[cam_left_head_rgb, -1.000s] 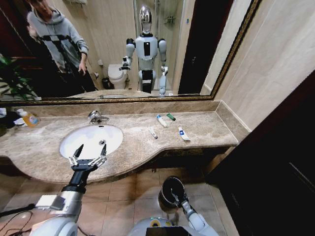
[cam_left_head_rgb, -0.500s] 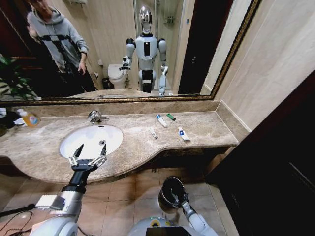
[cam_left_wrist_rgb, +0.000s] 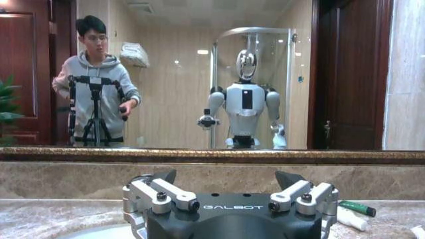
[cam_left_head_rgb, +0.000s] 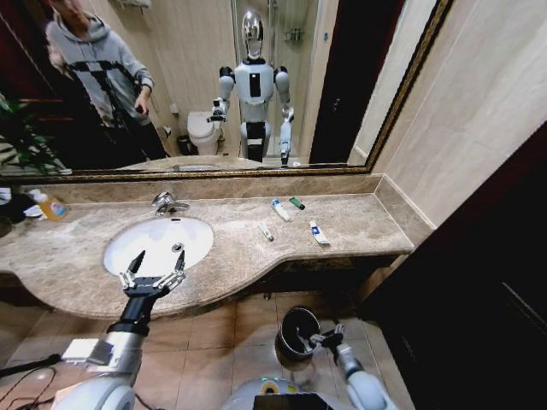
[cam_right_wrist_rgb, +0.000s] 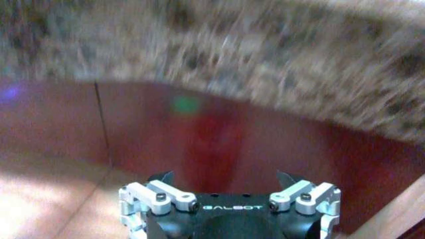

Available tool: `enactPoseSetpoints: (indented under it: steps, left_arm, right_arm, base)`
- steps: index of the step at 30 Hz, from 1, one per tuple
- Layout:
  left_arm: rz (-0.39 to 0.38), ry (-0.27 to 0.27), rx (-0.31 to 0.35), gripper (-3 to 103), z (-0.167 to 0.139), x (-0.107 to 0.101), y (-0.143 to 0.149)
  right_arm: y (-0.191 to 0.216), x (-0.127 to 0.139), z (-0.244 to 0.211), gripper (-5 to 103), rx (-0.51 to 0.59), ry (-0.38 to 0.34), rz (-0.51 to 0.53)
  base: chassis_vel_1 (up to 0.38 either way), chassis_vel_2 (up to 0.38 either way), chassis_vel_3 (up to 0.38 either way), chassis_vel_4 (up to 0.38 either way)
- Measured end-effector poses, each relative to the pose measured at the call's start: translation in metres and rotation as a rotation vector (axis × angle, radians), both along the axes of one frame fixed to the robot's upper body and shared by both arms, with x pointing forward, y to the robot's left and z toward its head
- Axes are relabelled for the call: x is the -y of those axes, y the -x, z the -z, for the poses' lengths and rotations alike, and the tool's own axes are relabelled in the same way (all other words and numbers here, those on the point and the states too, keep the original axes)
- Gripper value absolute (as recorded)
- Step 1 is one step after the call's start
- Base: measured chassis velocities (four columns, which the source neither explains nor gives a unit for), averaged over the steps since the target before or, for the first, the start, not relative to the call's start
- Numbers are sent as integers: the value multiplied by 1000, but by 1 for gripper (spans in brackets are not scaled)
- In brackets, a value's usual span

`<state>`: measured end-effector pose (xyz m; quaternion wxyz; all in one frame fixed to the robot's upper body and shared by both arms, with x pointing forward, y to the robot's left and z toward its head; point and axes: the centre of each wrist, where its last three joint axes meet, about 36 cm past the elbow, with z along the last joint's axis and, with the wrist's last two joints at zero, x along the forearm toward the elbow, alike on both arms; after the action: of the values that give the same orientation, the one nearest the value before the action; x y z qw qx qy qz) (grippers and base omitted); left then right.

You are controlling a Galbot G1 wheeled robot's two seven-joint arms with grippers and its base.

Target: Pick up the trash from the sink and place it in the trash bin.

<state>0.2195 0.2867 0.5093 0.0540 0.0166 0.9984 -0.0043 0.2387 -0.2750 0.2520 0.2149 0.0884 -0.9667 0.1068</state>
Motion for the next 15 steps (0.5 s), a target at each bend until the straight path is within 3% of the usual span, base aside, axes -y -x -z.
enactPoseSetpoints:
  steps: [10, 15]
  left_arm:
    - [0, 0, 0, 100, 0, 0, 0]
    - [0, 0, 0, 100, 0, 0, 0]
  right_arm:
    - [30, -15, -89, 100, 140, -72, -2]
    - [29, -21, -108, 100, 184, -77, -11]
  base:
    - [0, 0, 0, 0]
    - [0, 0, 0, 0]
